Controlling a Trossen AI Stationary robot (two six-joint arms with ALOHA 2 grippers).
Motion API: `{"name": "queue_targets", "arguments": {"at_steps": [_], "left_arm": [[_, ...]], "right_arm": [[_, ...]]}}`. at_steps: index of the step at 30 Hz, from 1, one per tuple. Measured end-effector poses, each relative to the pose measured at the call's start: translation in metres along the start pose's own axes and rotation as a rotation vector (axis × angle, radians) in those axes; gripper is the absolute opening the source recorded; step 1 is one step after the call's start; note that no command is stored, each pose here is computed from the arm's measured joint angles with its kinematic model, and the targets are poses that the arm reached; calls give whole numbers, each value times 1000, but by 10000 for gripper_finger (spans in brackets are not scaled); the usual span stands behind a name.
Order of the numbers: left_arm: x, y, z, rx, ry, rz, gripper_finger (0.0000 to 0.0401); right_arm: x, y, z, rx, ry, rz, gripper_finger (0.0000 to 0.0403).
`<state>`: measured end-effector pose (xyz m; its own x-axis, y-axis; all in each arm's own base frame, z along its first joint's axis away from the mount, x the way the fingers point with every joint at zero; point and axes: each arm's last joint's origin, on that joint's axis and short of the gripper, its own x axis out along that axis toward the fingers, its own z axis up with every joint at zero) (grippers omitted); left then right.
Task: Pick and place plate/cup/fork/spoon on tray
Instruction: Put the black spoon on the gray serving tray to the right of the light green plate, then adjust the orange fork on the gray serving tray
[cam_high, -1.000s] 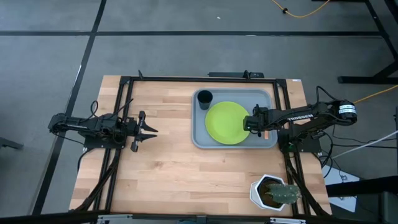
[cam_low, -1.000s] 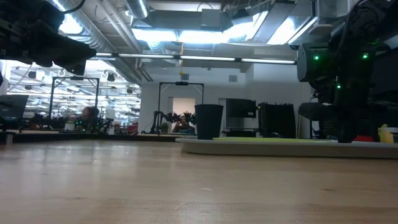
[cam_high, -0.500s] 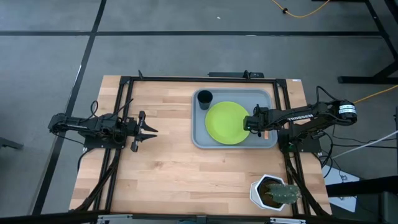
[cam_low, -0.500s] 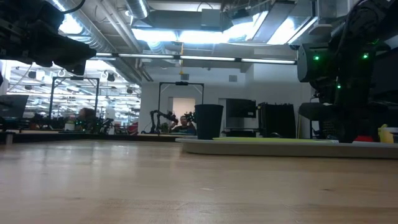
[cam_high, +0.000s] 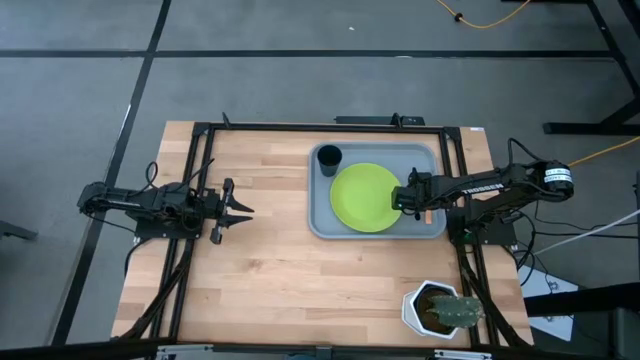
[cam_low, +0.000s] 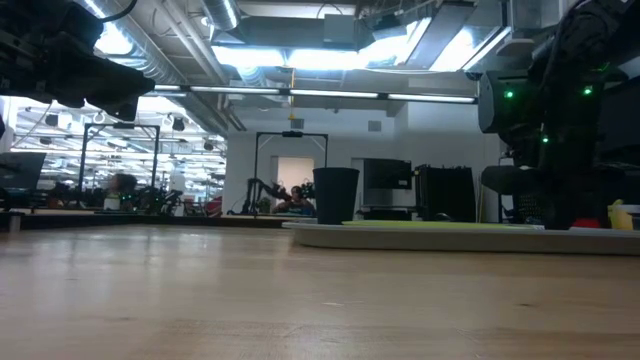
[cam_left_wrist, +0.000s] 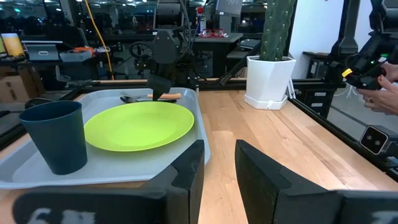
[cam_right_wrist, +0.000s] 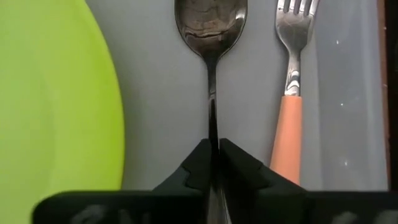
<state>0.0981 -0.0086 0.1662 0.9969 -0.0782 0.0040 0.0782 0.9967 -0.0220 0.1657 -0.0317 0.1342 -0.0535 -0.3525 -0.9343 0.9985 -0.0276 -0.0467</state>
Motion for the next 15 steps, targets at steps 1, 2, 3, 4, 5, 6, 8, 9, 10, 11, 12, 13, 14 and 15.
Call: {"name": "queue_targets", "arguments": {"at_steps": [1, 2, 3, 4, 5, 6, 8, 9, 10, 11, 12, 13, 14, 15], "left_arm": [[0, 0, 0, 0, 0, -1, 83], [0, 0, 0, 0, 0, 0, 83], [0, 0, 0, 0, 0, 0, 83], [0, 0, 0, 0, 0, 0, 83], [0, 0, 0, 0, 0, -1, 83], [0, 0, 0, 0, 0, 0, 83], [0, 0, 0, 0, 0, 0, 83], [0, 0, 0, 0, 0, 0, 83], [0, 0, 0, 0, 0, 0, 83], [0, 0, 0, 0, 0, 0, 83], [0, 0, 0, 0, 0, 0, 83], [0, 0, 0, 0, 0, -1, 83], [0, 0, 0, 0, 0, 0, 83], [0, 0, 0, 0, 0, 0, 83]], "right_arm": [[0, 0, 0, -1, 0, -2, 43], [0, 0, 0, -2, 0, -4, 51], [0, -1, 0, -5, 1, -9, 61], [0, -2, 0, -8, 2, -17, 70], [0, -2, 0, -11, 3, -22, 79], [0, -3, 0, -12, 4, -25, 86], [0, -3, -1, -17, 5, -33, 97], [0, -4, -1, -21, 6, -40, 100], [0, -5, -1, -22, 6, -43, 102], [0, -5, -1, -22, 5, -44, 103], [0, -5, 0, -22, 2, -43, 103], [0, -4, 0, -22, 0, -40, 103], [0, -4, 0, -19, -1, -34, 103], [-1, -4, 0, -17, -2, -29, 103]]}}
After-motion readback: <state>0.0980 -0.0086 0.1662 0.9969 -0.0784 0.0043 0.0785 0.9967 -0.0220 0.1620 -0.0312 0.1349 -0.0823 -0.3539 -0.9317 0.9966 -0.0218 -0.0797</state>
